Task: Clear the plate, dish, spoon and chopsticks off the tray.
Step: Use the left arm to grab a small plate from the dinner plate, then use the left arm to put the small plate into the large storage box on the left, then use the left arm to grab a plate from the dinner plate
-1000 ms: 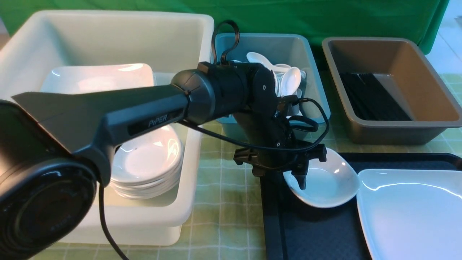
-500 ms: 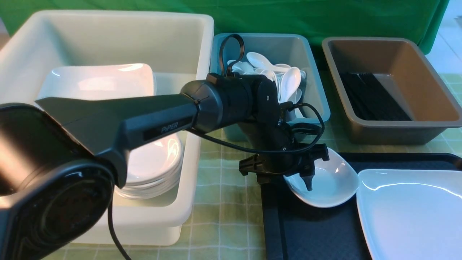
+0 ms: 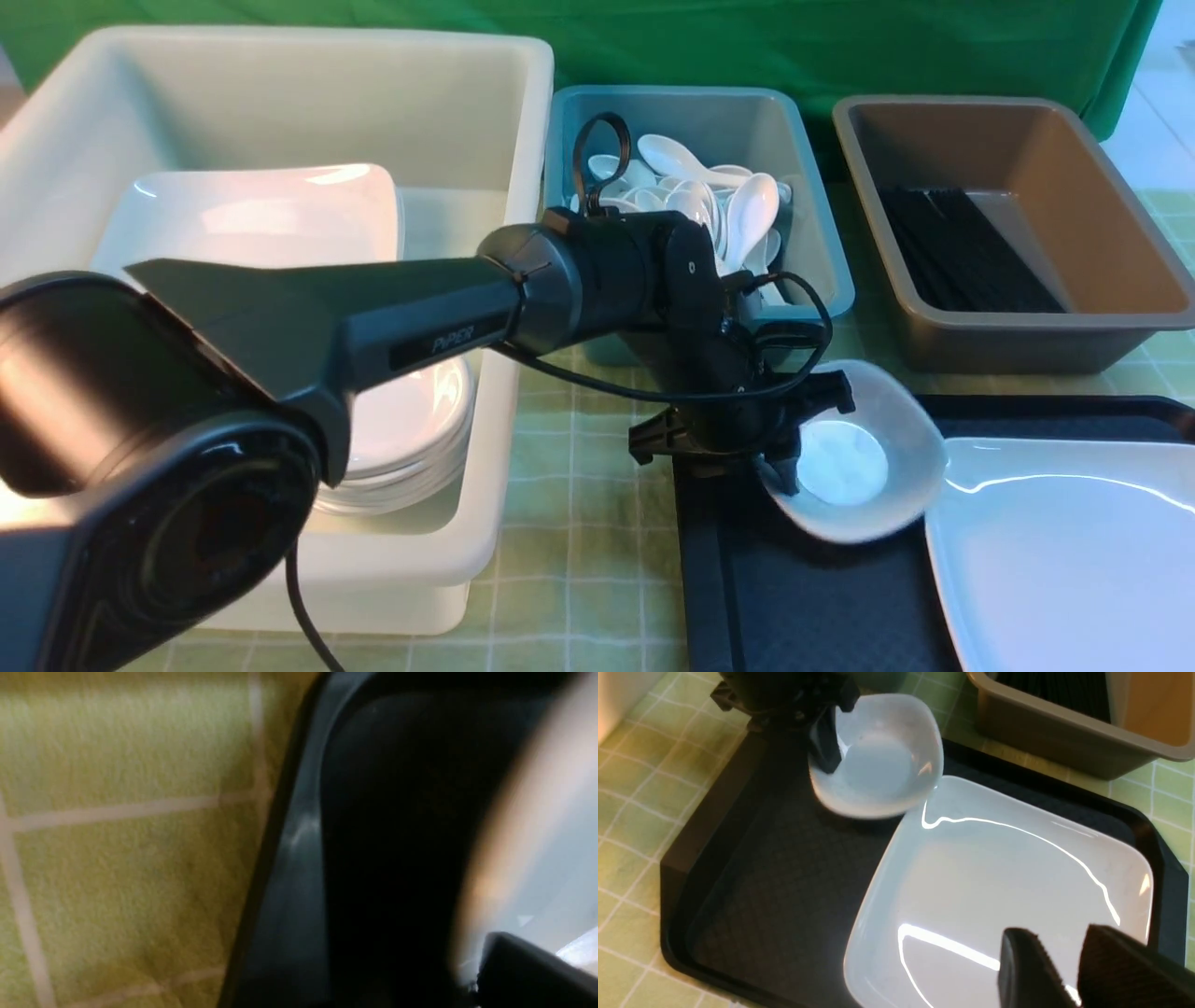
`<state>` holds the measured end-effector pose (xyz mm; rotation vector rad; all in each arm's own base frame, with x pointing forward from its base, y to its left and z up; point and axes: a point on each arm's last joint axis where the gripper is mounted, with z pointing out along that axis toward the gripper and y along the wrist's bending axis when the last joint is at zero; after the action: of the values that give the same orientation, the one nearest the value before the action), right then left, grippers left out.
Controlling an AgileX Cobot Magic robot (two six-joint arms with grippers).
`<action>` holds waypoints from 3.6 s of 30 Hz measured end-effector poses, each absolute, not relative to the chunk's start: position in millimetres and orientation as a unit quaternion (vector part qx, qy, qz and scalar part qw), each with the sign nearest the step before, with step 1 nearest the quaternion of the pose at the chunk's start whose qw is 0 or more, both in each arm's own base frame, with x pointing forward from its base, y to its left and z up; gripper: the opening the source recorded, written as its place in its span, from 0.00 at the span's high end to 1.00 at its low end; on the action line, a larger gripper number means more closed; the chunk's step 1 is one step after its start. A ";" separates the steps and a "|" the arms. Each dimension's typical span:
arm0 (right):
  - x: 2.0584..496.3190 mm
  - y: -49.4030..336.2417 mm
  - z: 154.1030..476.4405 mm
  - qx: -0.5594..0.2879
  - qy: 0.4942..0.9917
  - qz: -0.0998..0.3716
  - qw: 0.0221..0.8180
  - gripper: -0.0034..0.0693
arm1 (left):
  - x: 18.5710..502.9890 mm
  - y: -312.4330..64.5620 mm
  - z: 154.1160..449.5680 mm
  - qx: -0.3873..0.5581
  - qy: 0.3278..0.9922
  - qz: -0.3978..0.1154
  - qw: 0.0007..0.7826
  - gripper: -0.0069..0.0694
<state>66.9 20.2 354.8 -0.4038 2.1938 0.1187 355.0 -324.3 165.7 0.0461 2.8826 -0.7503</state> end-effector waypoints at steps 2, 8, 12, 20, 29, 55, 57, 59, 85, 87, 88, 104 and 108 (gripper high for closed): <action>66.9 20.2 354.7 -0.163 0.883 0.048 0.438 0.70 | 354.2 -323.8 177.2 0.037 0.961 -0.257 0.096 0.86; 66.9 20.2 354.7 -0.163 0.883 0.048 0.438 0.69 | 340.3 -314.7 256.1 0.095 0.935 -0.296 0.170 0.90; 66.9 20.2 354.7 -0.163 0.883 0.048 0.438 0.69 | 323.9 -286.0 325.9 0.123 0.916 -0.311 0.223 0.90; 66.9 20.2 354.7 -0.163 0.883 0.048 0.438 0.68 | 304.6 -152.6 408.9 0.145 0.930 -0.186 0.280 0.90; 67.1 20.2 355.0 -0.162 0.882 0.048 0.440 0.68 | 307.7 -21.0 380.7 -0.010 0.966 -0.112 0.233 0.90; 67.5 20.3 355.5 -0.162 0.881 0.048 0.443 0.68 | 343.9 11.2 260.9 -0.050 0.972 -0.197 0.119 0.81; 67.5 20.3 355.5 -0.161 0.881 0.048 0.443 0.68 | 345.9 11.3 256.6 -0.052 0.972 -0.198 0.114 0.75; 67.3 20.2 355.3 -0.162 0.881 0.048 0.442 0.68 | 347.1 11.5 254.8 -0.053 0.972 -0.198 0.114 0.69; 63.2 19.0 362.4 -0.164 0.882 0.045 0.440 0.84 | 310.6 -167.8 343.7 0.146 0.932 -0.302 0.135 0.92; 61.5 18.5 367.4 -0.163 0.879 0.045 0.446 0.90 | 308.5 -197.6 331.7 0.162 0.928 -0.309 0.131 0.92; 59.9 18.2 371.7 -0.163 0.877 0.045 0.450 0.92 | 306.2 -218.0 322.7 0.172 0.925 -0.313 0.130 0.91; 46.3 15.5 385.0 -0.168 0.886 0.044 0.429 0.95 | 286.9 -388.3 183.2 0.205 0.926 -0.308 0.077 0.34; 46.2 15.5 384.9 -0.168 0.887 0.044 0.428 0.94 | 288.6 -392.4 158.9 0.192 0.933 -0.299 0.060 0.31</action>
<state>46.2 15.5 384.9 -0.4206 2.2144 0.1100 288.6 -392.4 158.9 0.5805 2.8228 -0.9053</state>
